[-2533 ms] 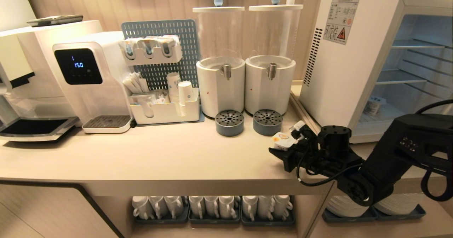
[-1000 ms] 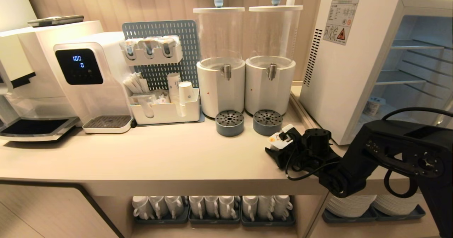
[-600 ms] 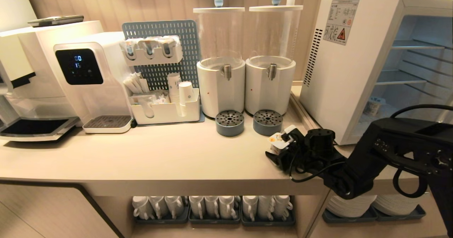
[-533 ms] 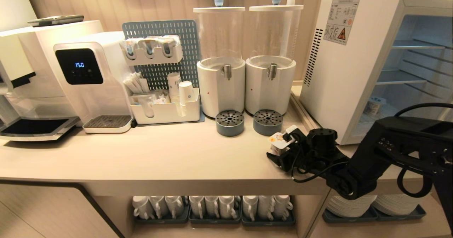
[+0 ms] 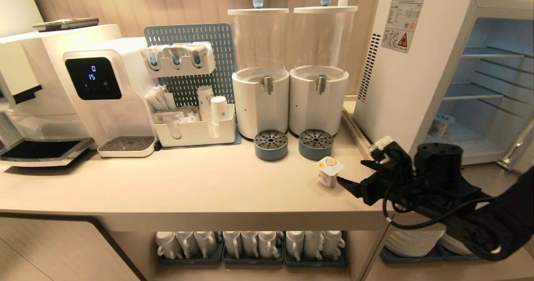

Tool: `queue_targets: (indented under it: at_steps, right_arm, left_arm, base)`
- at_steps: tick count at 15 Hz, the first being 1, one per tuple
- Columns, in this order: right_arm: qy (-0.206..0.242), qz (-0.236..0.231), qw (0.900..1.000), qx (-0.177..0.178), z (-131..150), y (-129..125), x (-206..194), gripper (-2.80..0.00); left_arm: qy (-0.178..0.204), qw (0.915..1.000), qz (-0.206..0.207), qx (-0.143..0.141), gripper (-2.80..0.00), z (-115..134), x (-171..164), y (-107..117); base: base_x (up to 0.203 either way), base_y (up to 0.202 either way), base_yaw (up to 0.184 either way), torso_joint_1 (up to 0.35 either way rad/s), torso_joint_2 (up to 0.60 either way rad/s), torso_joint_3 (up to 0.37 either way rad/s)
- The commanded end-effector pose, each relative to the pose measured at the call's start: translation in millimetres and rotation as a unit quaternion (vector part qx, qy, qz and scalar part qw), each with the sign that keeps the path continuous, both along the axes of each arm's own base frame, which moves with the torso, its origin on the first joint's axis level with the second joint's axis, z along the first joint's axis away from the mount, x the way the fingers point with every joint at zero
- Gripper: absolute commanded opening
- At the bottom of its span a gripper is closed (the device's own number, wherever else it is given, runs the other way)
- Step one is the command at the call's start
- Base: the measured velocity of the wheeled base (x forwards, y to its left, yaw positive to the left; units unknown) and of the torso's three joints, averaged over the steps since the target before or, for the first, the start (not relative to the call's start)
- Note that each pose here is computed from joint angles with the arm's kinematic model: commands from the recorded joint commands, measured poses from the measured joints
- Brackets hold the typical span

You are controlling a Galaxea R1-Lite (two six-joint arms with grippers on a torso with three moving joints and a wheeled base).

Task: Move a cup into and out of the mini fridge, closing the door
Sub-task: Place the yoghurt on the table, then take the yoghurt out of the freezer

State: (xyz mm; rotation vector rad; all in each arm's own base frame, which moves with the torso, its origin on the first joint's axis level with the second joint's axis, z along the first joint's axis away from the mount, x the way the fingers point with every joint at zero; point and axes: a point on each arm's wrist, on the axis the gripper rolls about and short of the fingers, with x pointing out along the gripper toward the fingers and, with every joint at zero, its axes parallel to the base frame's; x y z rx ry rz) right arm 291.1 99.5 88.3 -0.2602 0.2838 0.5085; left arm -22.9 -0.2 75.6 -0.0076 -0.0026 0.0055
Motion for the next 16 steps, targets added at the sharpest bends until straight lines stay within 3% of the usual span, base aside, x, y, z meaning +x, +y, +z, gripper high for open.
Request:
queue_targets:
  at_steps: [1,5,9,11,12,14,16]
  right_arm:
    - [-0.069,-0.011,0.997,0.020,47,-14,-43,-2.80]
    - [-0.130,-0.064,0.989,0.034,82,-43,-122,-2.80]
    - [-0.198,-0.149,0.967,0.052,111,-77,-212,-2.80]
    - [-0.194,-0.193,0.960,0.053,107,-95,-262,-2.80]
    - [-0.172,-0.226,0.958,0.049,98,-103,-283,-2.80]
    - [-0.142,-0.314,0.936,0.069,90,-112,-310,-2.80]
    - [-0.143,-0.375,0.913,0.075,107,-114,-325,-2.80]
  left_arm:
    - [0.001,1.0000,0.000,-0.001,-2.80,0,0,0]
    - [0.001,1.0000,0.000,-0.001,-2.80,0,0,0]
    - [0.001,1.0000,0.000,0.000,-2.80,0,0,0]
    - [0.001,1.0000,0.000,0.000,-2.80,0,0,0]
    - [0.001,1.0000,0.000,0.000,-2.80,0,0,0]
    - [0.001,1.0000,0.000,0.000,-2.80,0,0,0]
    - [0.001,1.0000,0.000,0.000,-2.80,0,0,0]
  base:
    - [0.000,0.000,0.000,0.000,0.00,0.000]
    - [0.000,0.000,0.000,0.000,0.00,0.000]
    - [0.000,0.000,0.000,0.000,0.00,0.000]
    - [0.000,0.000,0.000,0.000,0.00,0.000]
    - [0.000,0.000,0.000,0.000,0.00,0.000]
    - [0.000,0.000,0.000,0.000,0.00,0.000]
    - [0.000,0.000,0.000,0.000,0.00,0.000]
